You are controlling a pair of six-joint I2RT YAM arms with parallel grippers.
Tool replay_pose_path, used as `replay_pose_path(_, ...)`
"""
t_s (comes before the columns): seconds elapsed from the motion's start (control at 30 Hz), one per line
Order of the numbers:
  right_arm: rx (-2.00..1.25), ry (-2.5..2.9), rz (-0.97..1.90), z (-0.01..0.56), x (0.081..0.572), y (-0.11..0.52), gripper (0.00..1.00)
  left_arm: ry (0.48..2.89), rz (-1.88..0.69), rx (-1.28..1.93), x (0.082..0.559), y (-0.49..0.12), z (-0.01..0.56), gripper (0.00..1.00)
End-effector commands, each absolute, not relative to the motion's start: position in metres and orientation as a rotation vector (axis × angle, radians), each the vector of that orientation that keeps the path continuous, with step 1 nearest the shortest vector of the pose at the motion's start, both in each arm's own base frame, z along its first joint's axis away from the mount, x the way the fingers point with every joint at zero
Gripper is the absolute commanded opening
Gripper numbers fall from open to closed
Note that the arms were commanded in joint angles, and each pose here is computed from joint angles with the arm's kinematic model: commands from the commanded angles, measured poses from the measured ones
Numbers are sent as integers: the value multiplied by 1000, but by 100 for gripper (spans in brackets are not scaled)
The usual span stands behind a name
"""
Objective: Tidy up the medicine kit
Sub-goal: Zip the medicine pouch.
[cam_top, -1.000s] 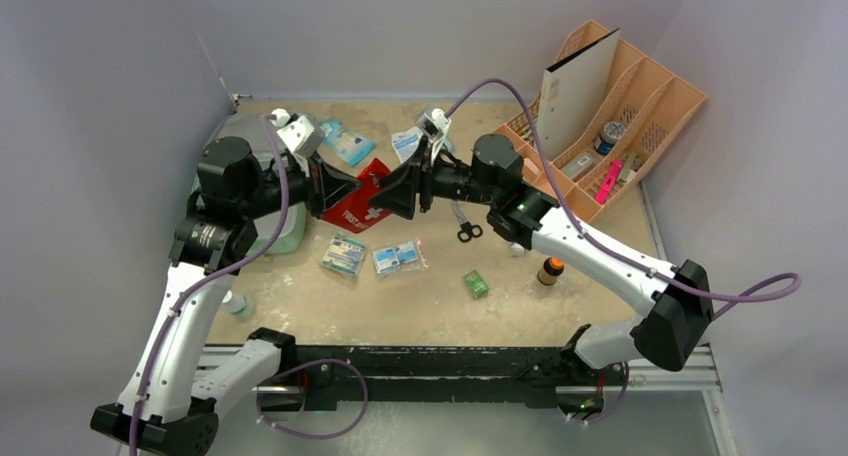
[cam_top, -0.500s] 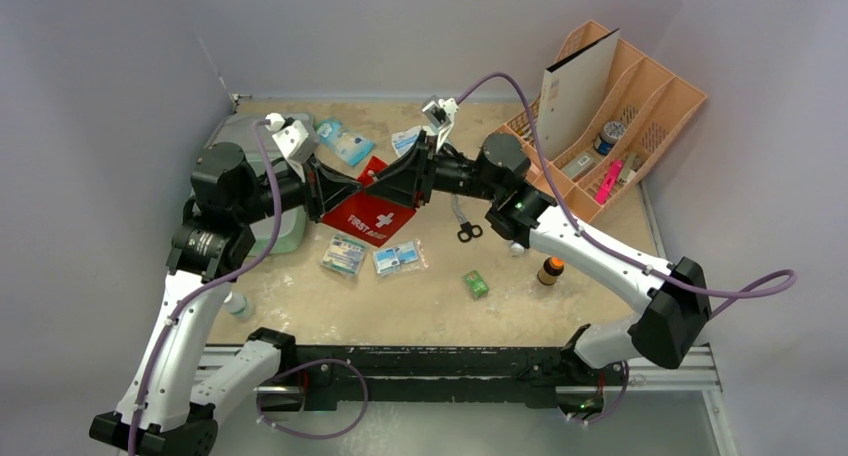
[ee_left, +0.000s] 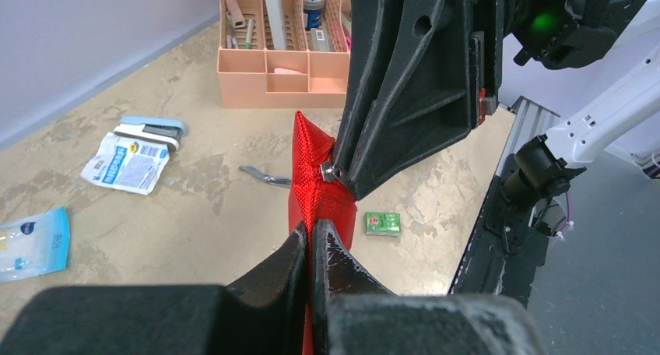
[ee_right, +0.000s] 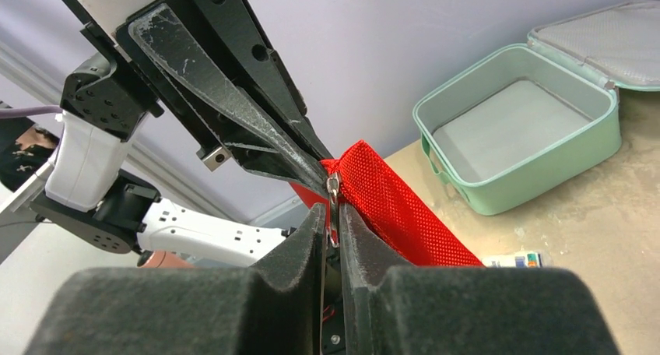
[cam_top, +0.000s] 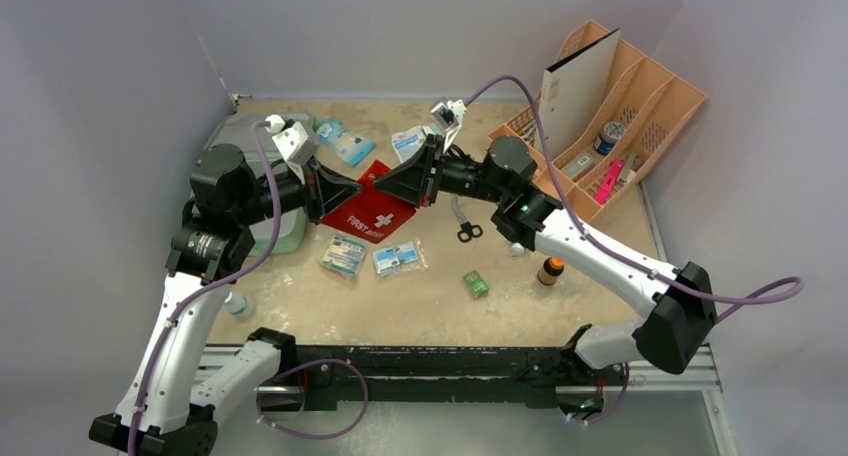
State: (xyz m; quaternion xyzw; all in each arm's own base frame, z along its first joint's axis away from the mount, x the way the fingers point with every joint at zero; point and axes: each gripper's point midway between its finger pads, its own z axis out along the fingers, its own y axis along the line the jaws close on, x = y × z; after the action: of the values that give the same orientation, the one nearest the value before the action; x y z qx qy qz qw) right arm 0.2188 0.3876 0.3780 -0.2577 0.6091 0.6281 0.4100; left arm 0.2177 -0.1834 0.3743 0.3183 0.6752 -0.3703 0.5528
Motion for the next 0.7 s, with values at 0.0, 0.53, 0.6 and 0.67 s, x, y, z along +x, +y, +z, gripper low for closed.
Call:
replay_pose_path(0.0, -655, 1473, 1552, 396, 218, 375, 12, 1556, -847, 787, 218, -183, 379, 0)
replay_pose_path(0.53, -732, 1475, 1591, 394, 216, 377, 0, 1593, -834, 706, 227, -179, 379, 4)
replay_pose_path(0.6, -729, 1487, 1591, 391, 219, 380, 0, 1619, -874, 661, 227, -181, 379, 11)
replay_pose_path(0.67, -728, 1492, 1593, 388, 222, 382, 0, 1652, -916, 621, 228, -183, 377, 17)
